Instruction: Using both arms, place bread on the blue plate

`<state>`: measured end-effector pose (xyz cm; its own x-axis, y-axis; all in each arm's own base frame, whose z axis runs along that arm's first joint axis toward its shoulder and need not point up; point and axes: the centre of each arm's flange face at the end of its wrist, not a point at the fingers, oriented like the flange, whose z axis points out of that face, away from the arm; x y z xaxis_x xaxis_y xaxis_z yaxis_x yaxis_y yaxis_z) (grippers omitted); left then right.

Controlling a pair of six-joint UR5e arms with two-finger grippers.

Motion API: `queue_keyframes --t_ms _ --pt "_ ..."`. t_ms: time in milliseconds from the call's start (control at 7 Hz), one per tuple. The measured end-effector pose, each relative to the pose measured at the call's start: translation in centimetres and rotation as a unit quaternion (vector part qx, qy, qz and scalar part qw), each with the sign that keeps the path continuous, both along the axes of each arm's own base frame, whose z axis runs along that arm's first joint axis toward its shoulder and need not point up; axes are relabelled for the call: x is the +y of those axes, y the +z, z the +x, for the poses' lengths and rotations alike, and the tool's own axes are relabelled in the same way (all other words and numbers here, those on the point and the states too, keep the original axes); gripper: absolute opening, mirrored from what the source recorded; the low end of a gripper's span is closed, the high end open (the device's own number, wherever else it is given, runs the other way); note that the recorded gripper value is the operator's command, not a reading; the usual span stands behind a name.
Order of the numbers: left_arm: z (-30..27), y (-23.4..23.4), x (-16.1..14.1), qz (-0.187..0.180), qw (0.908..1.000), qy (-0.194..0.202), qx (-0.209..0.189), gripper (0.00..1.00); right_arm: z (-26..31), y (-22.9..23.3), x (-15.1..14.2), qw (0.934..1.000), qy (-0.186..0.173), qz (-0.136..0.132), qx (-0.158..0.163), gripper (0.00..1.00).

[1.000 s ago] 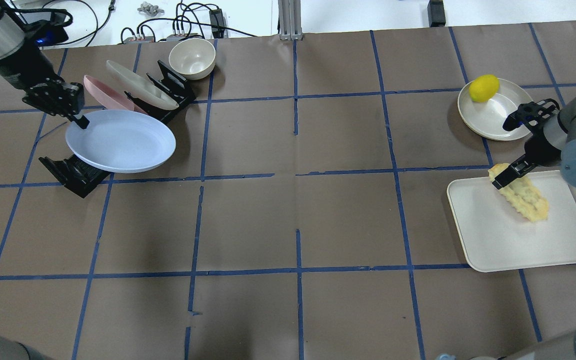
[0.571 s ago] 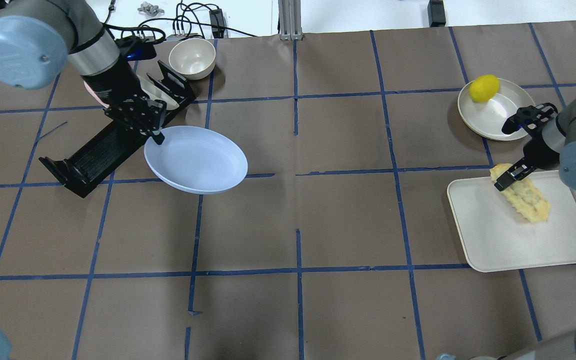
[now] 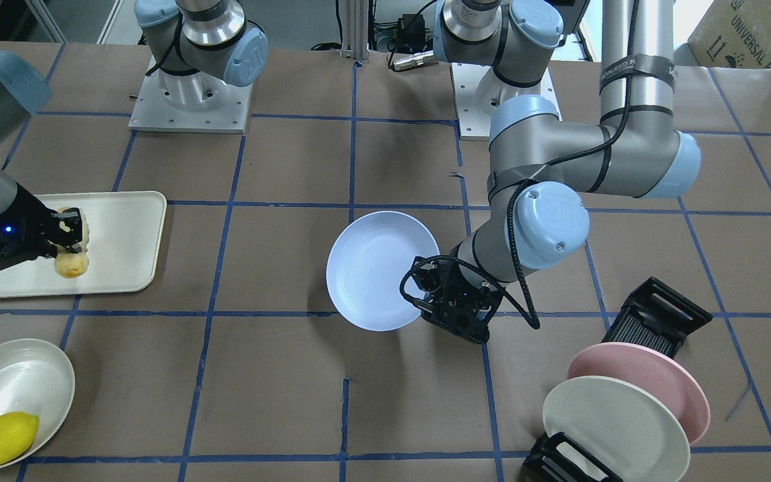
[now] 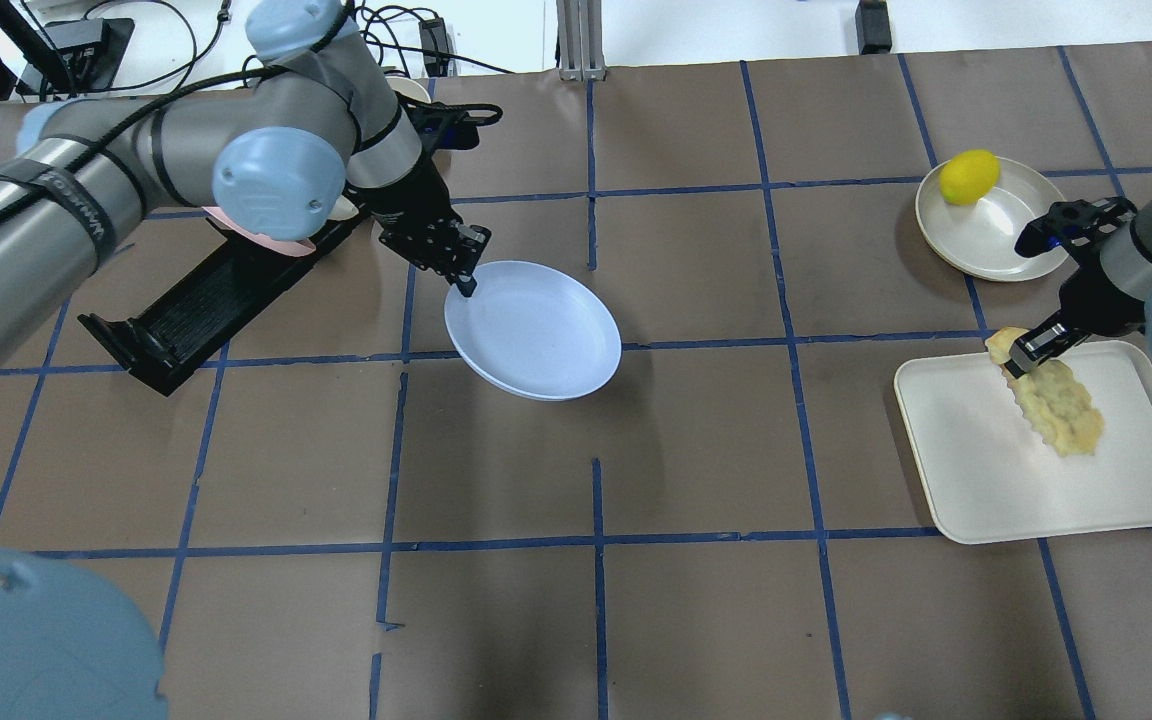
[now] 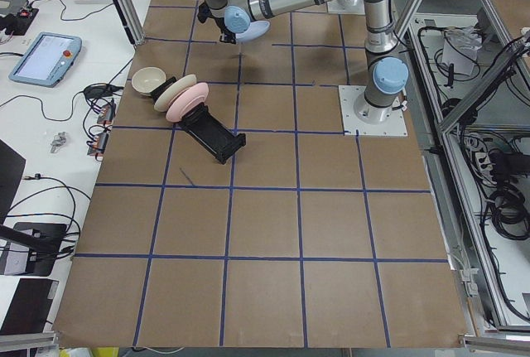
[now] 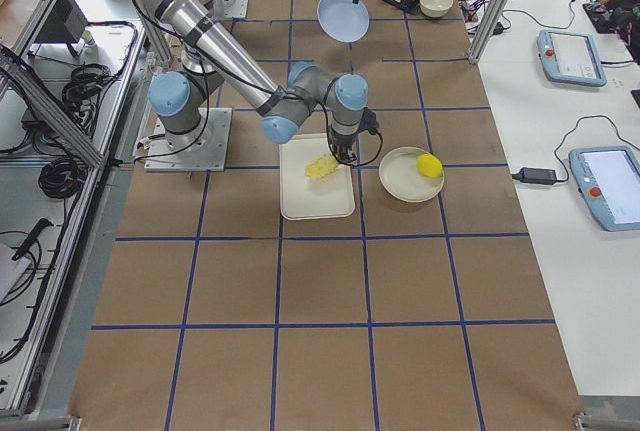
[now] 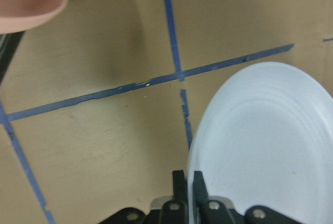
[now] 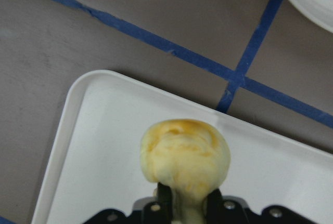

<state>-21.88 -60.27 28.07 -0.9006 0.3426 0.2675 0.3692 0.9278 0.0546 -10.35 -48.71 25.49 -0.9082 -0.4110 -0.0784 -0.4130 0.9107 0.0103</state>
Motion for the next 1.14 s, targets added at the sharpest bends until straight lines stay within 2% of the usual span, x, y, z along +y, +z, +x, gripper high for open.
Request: queue_keyframes --t_ms 286,429,571,714,857,1143 --pt "-2.9 -2.5 -0.6 -0.018 0.9997 -0.002 0.019 0.17 3.9 3.1 0.8 0.9998 -0.017 0.0 0.003 0.3" --pt "-3.5 -4.0 -1.1 -0.025 0.9994 -0.002 0.023 0.28 5.9 4.6 1.3 0.9995 -0.031 -0.003 0.005 0.31" --pt "-3.8 -5.2 -1.4 -0.028 0.9993 0.002 0.023 0.75 8.3 5.8 1.8 0.9991 -0.041 -0.005 0.008 0.31" --pt "-3.9 -5.6 -1.4 -0.033 0.9991 0.007 0.024 0.99 10.5 6.8 2.3 0.9986 -0.052 -0.006 0.012 0.31" --pt "-3.5 -5.1 -1.3 -0.044 0.9987 0.012 0.023 1.0 12.6 7.7 2.9 0.9977 -0.066 -0.007 0.014 0.32" --pt "1.0 0.4 -1.2 -0.063 0.9971 0.041 -0.009 1.0 17.2 8.8 3.9 0.9959 -0.087 -0.011 0.018 0.32"
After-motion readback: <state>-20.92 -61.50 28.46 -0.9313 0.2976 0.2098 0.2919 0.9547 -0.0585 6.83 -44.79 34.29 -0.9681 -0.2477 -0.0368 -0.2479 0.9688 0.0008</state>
